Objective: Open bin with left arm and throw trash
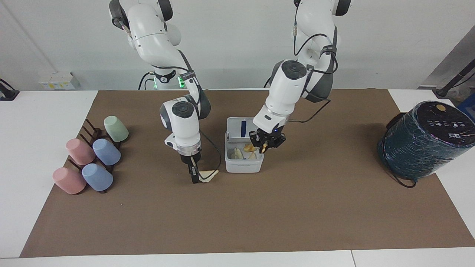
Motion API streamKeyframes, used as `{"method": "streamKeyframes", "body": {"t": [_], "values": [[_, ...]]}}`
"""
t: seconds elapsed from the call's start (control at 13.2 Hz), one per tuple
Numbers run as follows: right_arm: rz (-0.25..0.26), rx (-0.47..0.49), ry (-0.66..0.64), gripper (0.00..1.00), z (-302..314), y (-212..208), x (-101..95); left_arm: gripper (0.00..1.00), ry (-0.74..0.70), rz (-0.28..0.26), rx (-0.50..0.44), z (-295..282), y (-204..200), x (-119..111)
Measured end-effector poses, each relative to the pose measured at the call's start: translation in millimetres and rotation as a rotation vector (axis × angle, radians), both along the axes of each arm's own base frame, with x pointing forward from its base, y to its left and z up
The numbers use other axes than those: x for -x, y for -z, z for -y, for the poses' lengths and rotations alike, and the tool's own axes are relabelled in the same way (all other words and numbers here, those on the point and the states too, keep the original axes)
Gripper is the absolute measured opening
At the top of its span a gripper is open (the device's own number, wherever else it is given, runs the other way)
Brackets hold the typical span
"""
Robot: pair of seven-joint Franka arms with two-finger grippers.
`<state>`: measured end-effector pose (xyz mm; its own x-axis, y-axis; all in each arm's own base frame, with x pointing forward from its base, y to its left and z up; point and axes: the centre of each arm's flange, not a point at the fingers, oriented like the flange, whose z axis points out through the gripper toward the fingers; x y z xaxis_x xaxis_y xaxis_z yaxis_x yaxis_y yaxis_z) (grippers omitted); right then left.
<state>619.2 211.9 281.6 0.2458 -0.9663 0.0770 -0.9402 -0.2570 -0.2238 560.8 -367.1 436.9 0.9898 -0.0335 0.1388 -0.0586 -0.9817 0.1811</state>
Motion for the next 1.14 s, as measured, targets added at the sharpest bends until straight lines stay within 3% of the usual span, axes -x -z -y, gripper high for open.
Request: {"method": "streamKeyframes", "body": {"t": [0.15,0.23,0.38,0.68,0.91,1.14], "values": [[0.013,-0.009,0.003,0.19,-5,-5,-3.5,0.12,0.037,-0.007,-0.006,23,19,21],[0.025,-0.014,0.006,0.14,-5,-10,-8.2,0.18,0.052,-0.013,-0.012,31,32,31],[0.053,-0.022,0.02,0.14,1,-23,-19.6,0.42,0.066,-0.019,-0.018,37,47,43],[0.101,-0.036,0.043,0.14,12,-47,-35.4,0.96,0.045,-0.007,-0.014,27,37,32],[0.103,-0.04,0.036,0.1,-3,-81,-38.1,1.0,-0.013,-0.039,-0.025,-9,-16,-1],[0.072,-0.094,0.044,0.1,-35,-138,-35.8,1.0,-0.1,-0.111,-0.057,-85,-74,-34]]}}
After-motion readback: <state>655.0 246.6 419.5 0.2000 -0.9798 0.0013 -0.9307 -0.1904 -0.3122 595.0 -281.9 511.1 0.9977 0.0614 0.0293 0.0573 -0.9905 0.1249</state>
